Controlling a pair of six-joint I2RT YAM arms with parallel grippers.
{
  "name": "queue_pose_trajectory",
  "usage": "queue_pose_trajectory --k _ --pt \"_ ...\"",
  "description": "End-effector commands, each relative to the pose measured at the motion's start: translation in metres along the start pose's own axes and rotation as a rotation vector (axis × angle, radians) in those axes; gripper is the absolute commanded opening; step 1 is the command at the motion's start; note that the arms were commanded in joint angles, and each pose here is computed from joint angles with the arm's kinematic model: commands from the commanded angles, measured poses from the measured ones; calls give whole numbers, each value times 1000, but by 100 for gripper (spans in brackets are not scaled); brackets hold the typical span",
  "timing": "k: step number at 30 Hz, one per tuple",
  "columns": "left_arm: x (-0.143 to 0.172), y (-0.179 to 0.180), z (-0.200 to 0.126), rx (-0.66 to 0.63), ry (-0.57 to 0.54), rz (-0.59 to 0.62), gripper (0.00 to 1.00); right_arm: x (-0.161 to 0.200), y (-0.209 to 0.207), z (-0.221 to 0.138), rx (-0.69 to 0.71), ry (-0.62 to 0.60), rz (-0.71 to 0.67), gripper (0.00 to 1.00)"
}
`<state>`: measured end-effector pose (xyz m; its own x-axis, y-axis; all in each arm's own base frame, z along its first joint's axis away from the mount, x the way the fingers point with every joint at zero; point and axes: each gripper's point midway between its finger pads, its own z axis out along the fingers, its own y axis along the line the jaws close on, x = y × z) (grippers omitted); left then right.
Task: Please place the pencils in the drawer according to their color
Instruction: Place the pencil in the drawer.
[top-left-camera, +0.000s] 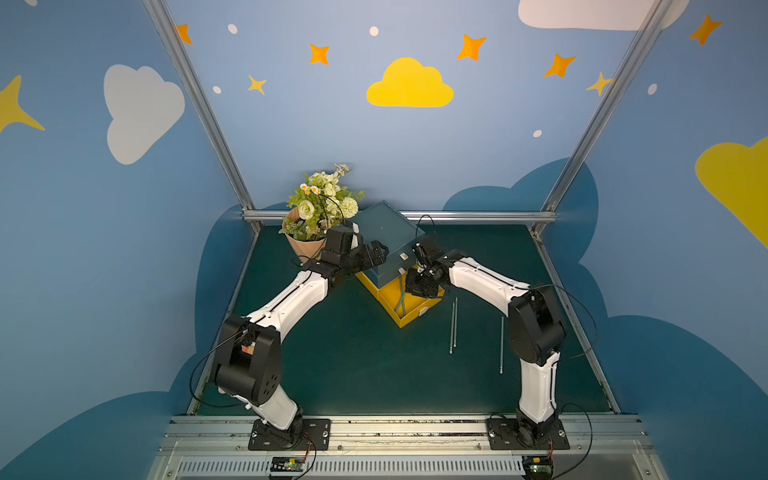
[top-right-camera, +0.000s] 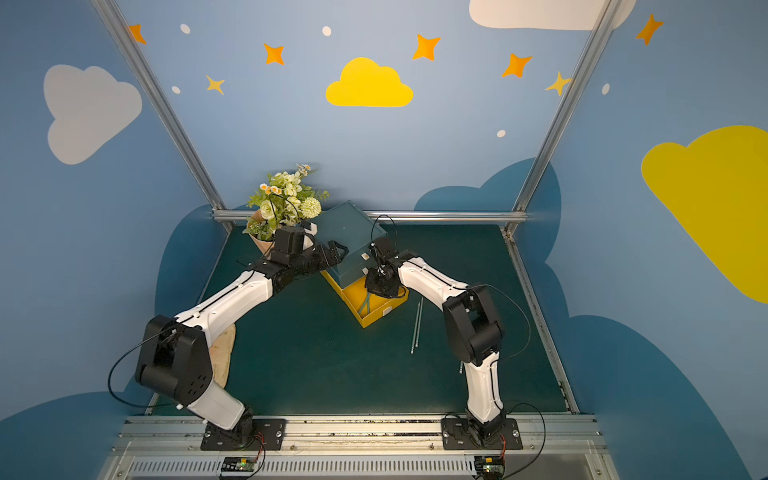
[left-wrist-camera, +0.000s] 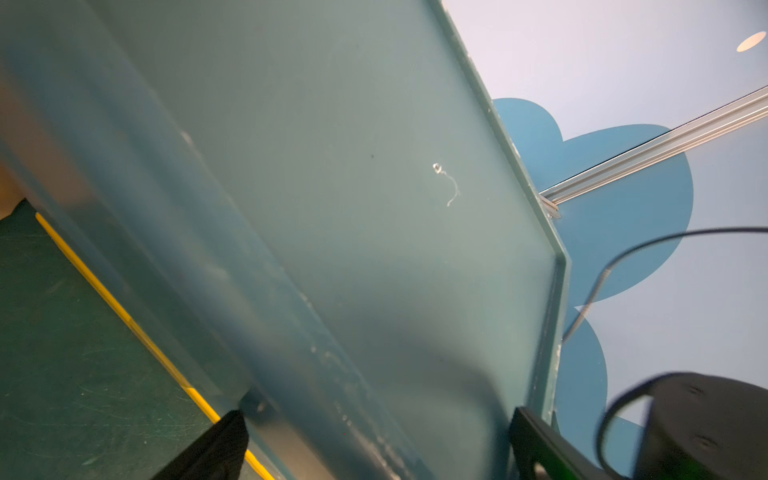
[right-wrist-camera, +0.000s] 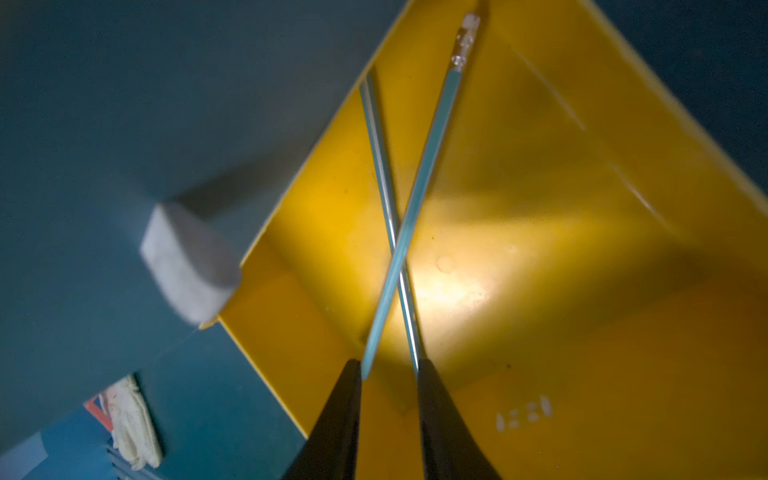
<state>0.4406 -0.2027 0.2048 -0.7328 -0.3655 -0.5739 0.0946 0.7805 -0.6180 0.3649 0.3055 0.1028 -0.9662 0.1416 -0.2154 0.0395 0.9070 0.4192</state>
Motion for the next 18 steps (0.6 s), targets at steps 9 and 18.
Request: queue_pose_trajectory --k 9,18 --pt "50 37 13 -120 162 -11 100 42 -75 -60 140 -69 -15 36" --pt "51 37 12 -122 167 -6 100 78 -127 -40 257 12 32 35"
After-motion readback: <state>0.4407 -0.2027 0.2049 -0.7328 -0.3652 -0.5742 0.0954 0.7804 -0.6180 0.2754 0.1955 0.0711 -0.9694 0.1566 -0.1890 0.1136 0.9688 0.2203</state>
